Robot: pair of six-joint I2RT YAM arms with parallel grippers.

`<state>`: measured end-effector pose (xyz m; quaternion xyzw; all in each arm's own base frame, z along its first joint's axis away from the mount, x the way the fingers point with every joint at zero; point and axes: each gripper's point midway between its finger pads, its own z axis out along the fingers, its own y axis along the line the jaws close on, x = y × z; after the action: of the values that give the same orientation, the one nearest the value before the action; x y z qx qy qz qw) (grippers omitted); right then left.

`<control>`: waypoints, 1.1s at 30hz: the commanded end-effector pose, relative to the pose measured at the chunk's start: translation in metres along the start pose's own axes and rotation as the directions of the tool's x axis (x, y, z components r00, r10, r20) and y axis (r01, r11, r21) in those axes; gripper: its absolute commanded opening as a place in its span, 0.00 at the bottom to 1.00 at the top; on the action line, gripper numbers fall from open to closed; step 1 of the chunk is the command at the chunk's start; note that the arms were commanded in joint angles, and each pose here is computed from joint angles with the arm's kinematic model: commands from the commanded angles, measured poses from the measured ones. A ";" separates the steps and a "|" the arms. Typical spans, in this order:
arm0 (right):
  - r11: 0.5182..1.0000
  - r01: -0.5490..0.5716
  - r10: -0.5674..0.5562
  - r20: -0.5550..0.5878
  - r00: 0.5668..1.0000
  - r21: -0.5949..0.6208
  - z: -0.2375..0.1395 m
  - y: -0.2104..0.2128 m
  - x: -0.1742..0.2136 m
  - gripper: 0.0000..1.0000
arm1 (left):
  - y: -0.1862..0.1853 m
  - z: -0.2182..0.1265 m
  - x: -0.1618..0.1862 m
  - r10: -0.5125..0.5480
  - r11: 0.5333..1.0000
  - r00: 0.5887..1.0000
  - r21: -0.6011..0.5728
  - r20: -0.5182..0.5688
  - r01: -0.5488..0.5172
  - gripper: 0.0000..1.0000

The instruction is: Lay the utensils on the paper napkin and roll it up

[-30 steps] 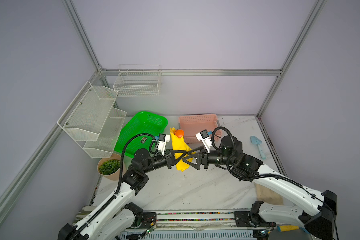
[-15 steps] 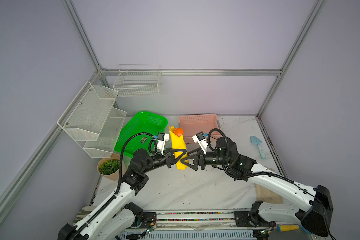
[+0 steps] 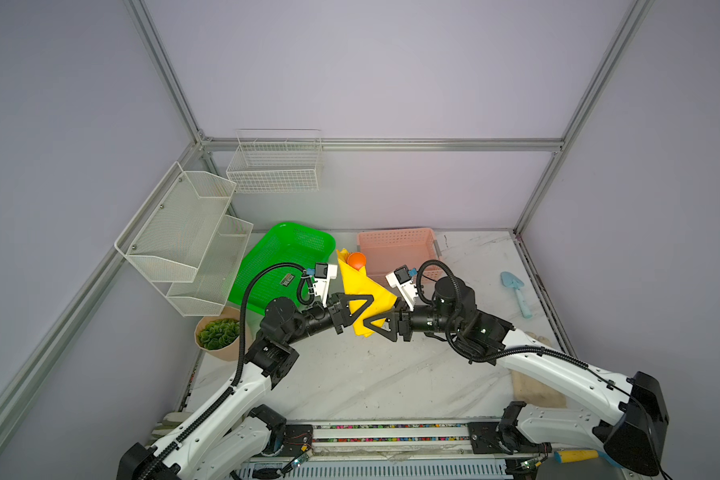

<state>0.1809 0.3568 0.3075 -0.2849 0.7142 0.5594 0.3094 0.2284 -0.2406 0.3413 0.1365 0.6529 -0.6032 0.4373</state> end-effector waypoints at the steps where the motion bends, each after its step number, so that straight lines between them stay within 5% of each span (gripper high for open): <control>1: 0.999 0.033 -0.032 0.025 0.999 -0.029 -0.002 0.006 -0.005 0.55 | -0.013 -0.002 -0.013 0.025 0.998 0.999 0.050 0.048 -0.027 0.05; 6: 0.998 0.032 -0.030 0.033 0.999 -0.058 0.003 0.005 -0.006 0.46 | -0.016 0.002 -0.011 0.005 0.997 1.000 0.080 0.024 -0.007 0.05; 18: 0.991 0.032 -0.025 0.057 0.998 -0.129 0.004 0.016 -0.013 0.00 | -0.023 0.001 -0.013 -0.001 0.994 1.000 0.109 0.027 -0.002 0.07; 23: 0.990 0.039 -0.029 0.070 0.997 -0.136 -0.001 0.021 -0.015 0.00 | -0.022 0.003 -0.014 -0.005 0.993 0.999 0.114 0.033 0.001 0.12; 28: 0.988 0.044 -0.034 0.069 0.997 -0.149 -0.003 0.025 -0.016 0.00 | -0.020 0.005 -0.013 -0.012 0.994 1.000 0.110 0.017 0.010 0.34; 33: 0.987 0.037 -0.029 0.051 0.998 -0.155 -0.003 0.024 -0.011 0.00 | -0.027 0.004 -0.018 0.020 0.995 1.000 0.096 0.011 -0.021 0.35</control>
<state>0.1765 0.3633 0.3197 -0.2955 0.6763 0.6026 0.3036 0.2288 -0.2462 0.3460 0.1341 0.6411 -0.6323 0.4138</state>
